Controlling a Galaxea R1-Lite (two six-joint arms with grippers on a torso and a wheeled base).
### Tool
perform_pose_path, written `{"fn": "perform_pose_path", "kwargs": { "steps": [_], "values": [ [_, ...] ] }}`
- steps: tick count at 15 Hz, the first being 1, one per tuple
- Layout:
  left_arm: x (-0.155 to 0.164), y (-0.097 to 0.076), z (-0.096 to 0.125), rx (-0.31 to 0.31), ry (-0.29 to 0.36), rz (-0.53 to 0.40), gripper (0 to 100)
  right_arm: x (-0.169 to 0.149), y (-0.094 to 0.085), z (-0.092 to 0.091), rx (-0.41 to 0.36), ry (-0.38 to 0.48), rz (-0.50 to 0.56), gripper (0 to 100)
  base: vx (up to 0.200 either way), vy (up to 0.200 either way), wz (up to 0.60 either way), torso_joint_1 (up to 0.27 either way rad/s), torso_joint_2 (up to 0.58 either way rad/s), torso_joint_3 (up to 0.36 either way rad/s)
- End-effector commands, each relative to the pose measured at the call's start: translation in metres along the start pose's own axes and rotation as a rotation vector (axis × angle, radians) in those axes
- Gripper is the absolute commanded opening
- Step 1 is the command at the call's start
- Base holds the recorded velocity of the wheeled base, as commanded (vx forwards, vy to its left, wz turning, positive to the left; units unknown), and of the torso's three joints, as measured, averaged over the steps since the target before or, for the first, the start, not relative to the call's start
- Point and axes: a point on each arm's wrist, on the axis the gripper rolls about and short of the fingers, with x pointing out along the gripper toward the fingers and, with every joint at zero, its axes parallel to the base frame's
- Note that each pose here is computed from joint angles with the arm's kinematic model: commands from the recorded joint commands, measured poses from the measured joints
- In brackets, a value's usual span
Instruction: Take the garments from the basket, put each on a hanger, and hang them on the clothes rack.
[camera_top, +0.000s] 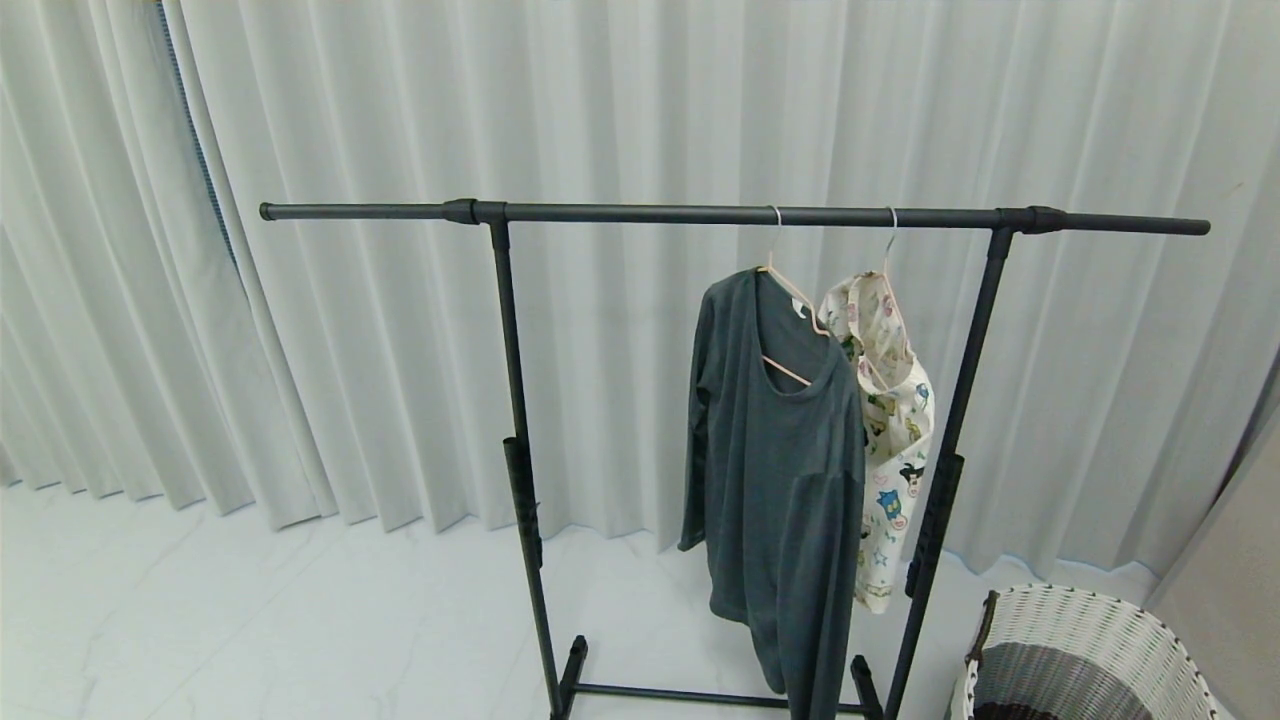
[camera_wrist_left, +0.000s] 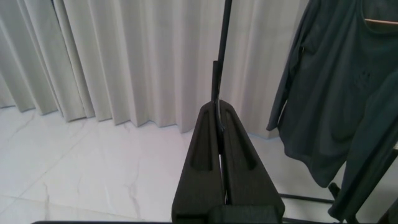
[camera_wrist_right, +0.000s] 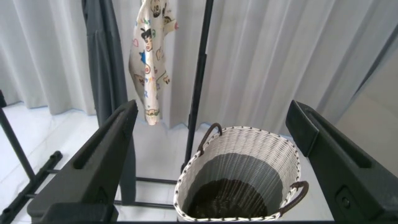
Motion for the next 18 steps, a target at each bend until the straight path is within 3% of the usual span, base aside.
{"fn": "perform_pose_path", "kwargs": {
  "steps": [1, 18],
  "values": [
    [-0.0001, 0.0000, -0.0001, 0.000, -0.001, 0.001, 0, -0.0001, 0.0000, 0.0001, 0.000, -0.001, 0.001, 100, 0.000, 0.000, 0.00, 0.000, 0.00, 0.000],
    [0.0000, 0.0000, -0.0001, 0.000, 0.000, 0.001, 0, -0.0001, 0.0000, 0.0001, 0.000, -0.001, 0.001, 100, 0.000, 0.000, 0.00, 0.000, 0.00, 0.000]
  ]
}}
